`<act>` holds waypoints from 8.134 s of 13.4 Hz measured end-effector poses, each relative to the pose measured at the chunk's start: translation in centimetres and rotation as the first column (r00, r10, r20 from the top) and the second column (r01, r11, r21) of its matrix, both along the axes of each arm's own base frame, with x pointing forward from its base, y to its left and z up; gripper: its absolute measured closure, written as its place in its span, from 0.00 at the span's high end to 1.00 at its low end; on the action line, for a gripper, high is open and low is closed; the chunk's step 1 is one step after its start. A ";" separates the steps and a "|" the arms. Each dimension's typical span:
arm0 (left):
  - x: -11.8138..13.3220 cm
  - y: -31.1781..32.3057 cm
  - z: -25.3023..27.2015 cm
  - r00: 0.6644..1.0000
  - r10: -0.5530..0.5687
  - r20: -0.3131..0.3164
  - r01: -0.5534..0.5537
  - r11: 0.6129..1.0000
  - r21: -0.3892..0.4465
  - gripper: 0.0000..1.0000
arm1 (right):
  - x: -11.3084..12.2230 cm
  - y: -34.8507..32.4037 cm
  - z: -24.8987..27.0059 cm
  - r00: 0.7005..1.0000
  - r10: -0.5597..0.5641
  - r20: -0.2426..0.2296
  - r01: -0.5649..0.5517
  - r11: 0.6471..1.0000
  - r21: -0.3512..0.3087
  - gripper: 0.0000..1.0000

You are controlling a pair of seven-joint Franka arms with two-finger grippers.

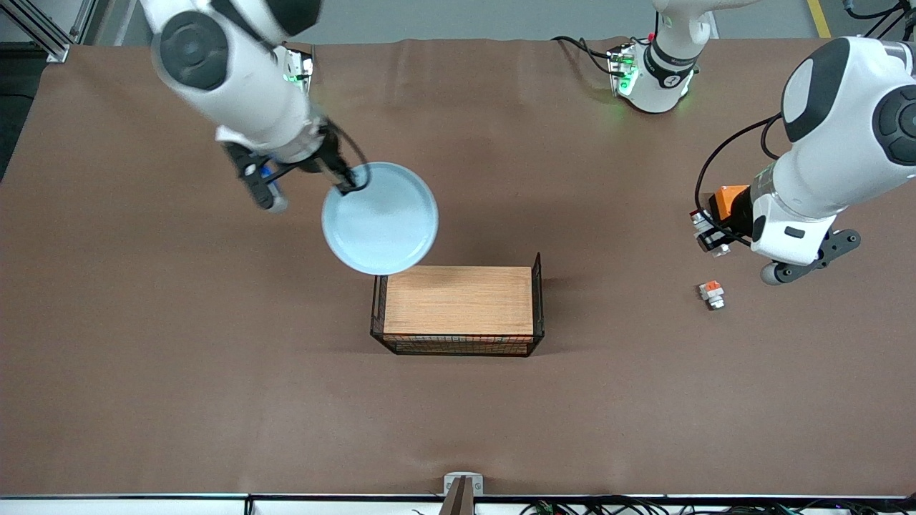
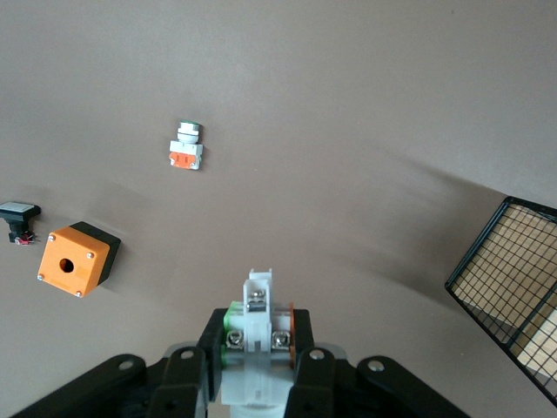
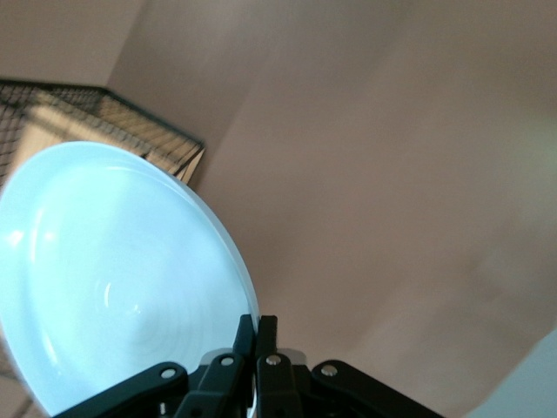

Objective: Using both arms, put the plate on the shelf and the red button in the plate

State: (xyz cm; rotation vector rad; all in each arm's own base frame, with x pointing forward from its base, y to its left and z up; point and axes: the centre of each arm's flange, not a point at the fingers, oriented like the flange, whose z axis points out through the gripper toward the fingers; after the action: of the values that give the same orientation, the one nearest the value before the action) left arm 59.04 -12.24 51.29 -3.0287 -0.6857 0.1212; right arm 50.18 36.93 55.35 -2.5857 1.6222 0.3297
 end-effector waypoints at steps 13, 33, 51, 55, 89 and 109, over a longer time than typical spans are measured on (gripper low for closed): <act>-0.5 -2.9 -0.1 0.999 -0.051 -0.002 0.051 0.999 -0.010 0.33 | 2.2 8.9 -11.9 0.966 -0.255 0.047 0.254 0.967 0.029 0.03; -1.4 -3.8 0.2 0.997 -0.071 -0.039 0.071 0.997 -0.001 0.33 | 4.7 9.5 -18.7 0.965 -0.251 0.077 0.253 0.968 -0.009 0.71; -7.0 -23.4 2.8 0.996 0.084 -0.042 -0.090 0.984 -0.154 0.33 | -3.5 -18.3 5.6 0.914 0.407 0.009 -0.406 0.913 -0.035 1.00; -4.6 -27.4 -0.7 0.979 0.204 -0.023 -0.202 0.941 -0.270 0.33 | -2.7 -27.0 4.9 0.861 0.506 0.045 -0.507 0.862 0.000 1.00; -0.5 4.7 13.5 0.976 -0.207 0.067 0.198 0.973 0.118 1.00 | 5.1 -36.8 9.8 0.559 0.811 0.174 -0.786 0.585 -0.201 1.00; -7.1 8.2 14.7 0.917 -0.396 0.047 0.395 0.918 0.033 1.00 | 5.1 -38.6 10.5 0.493 0.851 0.178 -0.824 0.523 -0.219 1.00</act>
State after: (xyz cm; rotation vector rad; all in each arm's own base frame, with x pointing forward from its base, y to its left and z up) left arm 51.89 -4.04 66.01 -3.0814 -0.0624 0.0207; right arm 55.28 -1.72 65.86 -3.1271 0.1495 -0.0919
